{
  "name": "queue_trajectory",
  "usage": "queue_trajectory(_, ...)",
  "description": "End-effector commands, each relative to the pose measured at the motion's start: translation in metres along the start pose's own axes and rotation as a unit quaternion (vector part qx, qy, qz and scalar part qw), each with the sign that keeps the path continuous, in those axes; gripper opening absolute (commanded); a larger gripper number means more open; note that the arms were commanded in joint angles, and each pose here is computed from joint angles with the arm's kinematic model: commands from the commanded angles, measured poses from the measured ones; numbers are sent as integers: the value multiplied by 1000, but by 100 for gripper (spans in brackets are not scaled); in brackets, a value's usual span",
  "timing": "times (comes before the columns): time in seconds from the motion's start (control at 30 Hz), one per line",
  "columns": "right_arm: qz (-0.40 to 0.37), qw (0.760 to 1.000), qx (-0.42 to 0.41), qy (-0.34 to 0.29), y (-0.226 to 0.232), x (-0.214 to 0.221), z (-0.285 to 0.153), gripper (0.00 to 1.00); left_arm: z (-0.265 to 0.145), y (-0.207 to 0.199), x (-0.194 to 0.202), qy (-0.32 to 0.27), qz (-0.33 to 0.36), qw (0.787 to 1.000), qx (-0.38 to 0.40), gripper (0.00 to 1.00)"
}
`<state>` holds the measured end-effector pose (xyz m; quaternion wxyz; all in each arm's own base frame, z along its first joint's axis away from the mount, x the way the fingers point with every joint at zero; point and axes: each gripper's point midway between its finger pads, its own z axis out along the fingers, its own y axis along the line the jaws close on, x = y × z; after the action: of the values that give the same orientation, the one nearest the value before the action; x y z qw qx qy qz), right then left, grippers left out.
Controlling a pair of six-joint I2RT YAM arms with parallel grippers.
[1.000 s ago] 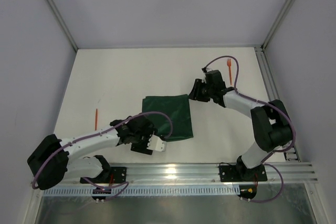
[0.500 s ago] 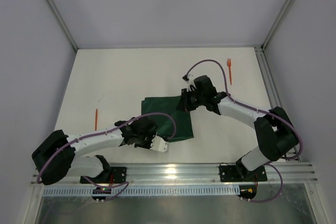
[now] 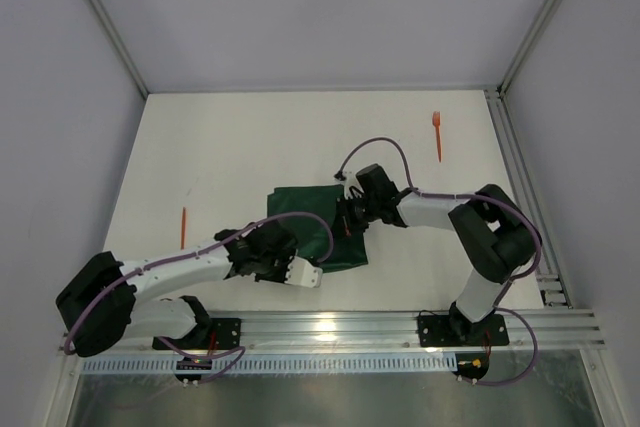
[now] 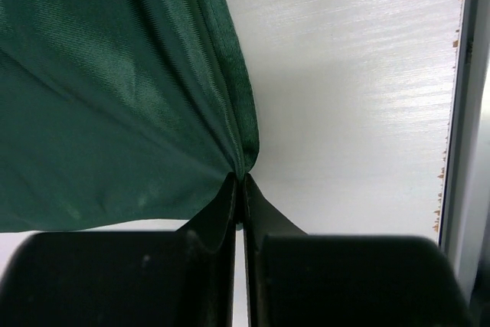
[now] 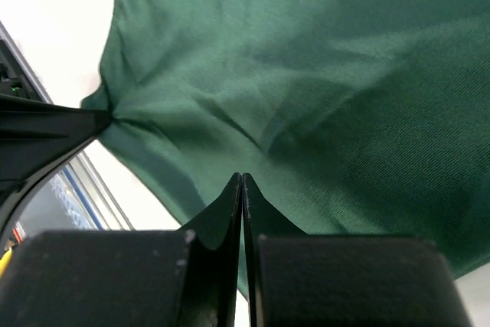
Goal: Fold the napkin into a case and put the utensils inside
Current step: Pick up the lower triangle-folded napkin from the center of the board.
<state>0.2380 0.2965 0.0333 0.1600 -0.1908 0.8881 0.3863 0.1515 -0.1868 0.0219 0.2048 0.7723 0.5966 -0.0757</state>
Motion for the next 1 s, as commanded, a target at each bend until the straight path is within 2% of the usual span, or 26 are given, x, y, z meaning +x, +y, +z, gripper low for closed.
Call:
queue_trajectory(0.0,4,1000,-4,1,-4,3,6,4,-14,8,-20,-35,-24,999,-3,0)
queue_trajectory(0.13,10,1000,-2,1,-8,4,7,4,-20,19,-16,-45,-57,997,-9,0)
queue_trajectory(0.4,-11,1000,-7,1,-6,-1,3,5,-30,24,-22,-64,-76,995,0,0)
queue_trajectory(0.53,-63,997,-34,-25,11,-15,-9,17,-30,25,-21,-64,-81,995,2,0)
queue_trajectory(0.63,-133,988,-37,-72,27,-33,-26,28,-30,23,-19,-65,-87,994,7,0)
queue_trajectory(0.7,-203,971,-37,-119,42,-49,-43,36,-31,24,-18,-63,-92,994,9,0)
queue_trajectory(0.77,-254,957,-9,-142,43,-46,-48,40,-32,24,-18,-62,-94,994,11,0)
queue_trajectory(0.8,-322,930,2,-178,55,-55,-60,43,-33,24,-18,-61,-96,993,14,0)
queue_trajectory(0.83,-358,914,16,-192,58,-53,-63,45,-34,23,-18,-59,-98,993,17,0)
queue_trajectory(0.87,-386,903,32,-184,49,-32,-59,46,-34,23,-18,-59,-98,993,19,0)
queue_trajectory(0.9,-436,870,30,-230,74,-36,-67,47,-34,22,-18,-57,-100,993,23,0)
queue_trajectory(0.93,-476,851,38,-221,62,-12,-62,51,-35,22,-18,-57,-101,993,24,0)
queue_trajectory(0.97,-497,827,31,-262,74,-16,-68,54,-34,23,-18,-57,-102,993,25,0)
